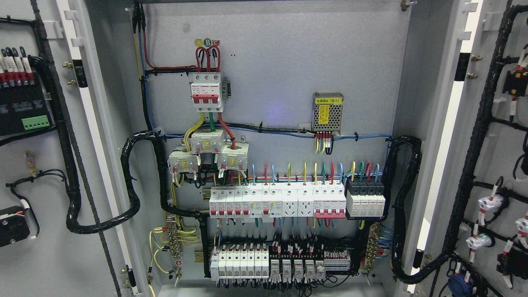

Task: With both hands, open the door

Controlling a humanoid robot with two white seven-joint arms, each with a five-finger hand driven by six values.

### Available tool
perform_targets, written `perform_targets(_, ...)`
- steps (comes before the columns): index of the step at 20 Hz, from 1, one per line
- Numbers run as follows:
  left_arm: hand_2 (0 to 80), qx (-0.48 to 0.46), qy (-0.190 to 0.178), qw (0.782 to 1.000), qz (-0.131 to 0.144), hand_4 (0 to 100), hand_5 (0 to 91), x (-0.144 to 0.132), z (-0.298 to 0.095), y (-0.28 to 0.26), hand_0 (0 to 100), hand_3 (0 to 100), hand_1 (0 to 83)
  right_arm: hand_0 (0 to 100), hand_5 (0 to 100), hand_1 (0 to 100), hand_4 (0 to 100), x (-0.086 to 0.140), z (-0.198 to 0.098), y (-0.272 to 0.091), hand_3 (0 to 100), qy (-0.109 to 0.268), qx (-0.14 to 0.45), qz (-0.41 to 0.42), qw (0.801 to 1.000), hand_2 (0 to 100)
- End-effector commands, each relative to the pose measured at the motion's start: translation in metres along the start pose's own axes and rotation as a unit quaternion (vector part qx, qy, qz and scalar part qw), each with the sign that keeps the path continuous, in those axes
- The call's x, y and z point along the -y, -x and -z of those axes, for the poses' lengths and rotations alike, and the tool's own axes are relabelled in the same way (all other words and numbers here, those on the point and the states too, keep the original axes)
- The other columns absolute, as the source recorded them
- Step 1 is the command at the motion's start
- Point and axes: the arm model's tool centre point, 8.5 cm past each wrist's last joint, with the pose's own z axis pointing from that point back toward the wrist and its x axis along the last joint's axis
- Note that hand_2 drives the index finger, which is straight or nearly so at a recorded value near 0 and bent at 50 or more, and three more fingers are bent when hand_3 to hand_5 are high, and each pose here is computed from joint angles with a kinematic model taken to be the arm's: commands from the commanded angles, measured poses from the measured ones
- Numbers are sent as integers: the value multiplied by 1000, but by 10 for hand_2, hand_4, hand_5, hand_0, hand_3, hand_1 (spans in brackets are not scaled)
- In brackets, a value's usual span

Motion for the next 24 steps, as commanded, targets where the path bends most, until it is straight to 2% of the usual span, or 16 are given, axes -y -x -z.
perform_targets(1, 0, -123, -17, 989, -74, 31, 0, 69, -58, 73, 0, 0, 0, 107, 0, 0, 0, -45, -66, 56, 0, 26, -47, 37, 998, 0)
perform_targets(7, 0, -245, -42, 965, -85, 31, 0, 76, -116, 132, 0, 0, 0, 107, 0, 0, 0, -70, -134, 113, 0, 66, -184, 60, 979, 0)
perform_targets(9, 0, -279, -48, 955, -87, 31, 0, 76, -131, 147, 0, 0, 0, 107, 0, 0, 0, -77, -148, 133, 0, 76, -220, 59, 971, 0)
perform_targets(16, 0, -384, -66, 916, -94, 31, 0, 79, -157, 203, 0, 0, 0, 107, 0, 0, 0, -117, -153, 196, 0, 112, -314, 82, 939, 0)
perform_targets(19, 0, -415, -68, 902, -100, 31, 0, 82, -160, 218, 0, 0, 0, 107, 0, 0, 0, -125, -145, 218, 0, 137, -358, 93, 919, 0)
perform_targets(22, 0, -455, -76, 881, -109, 31, 0, 85, -160, 234, 0, 0, 0, 107, 0, 0, 0, -127, -131, 229, 0, 183, -374, 107, 903, 0)
perform_targets(24, 0, -482, -78, 865, -114, 31, 0, 88, -165, 240, 0, 0, 0, 107, 0, 0, 0, -128, -128, 236, 0, 201, -403, 124, 884, 0)
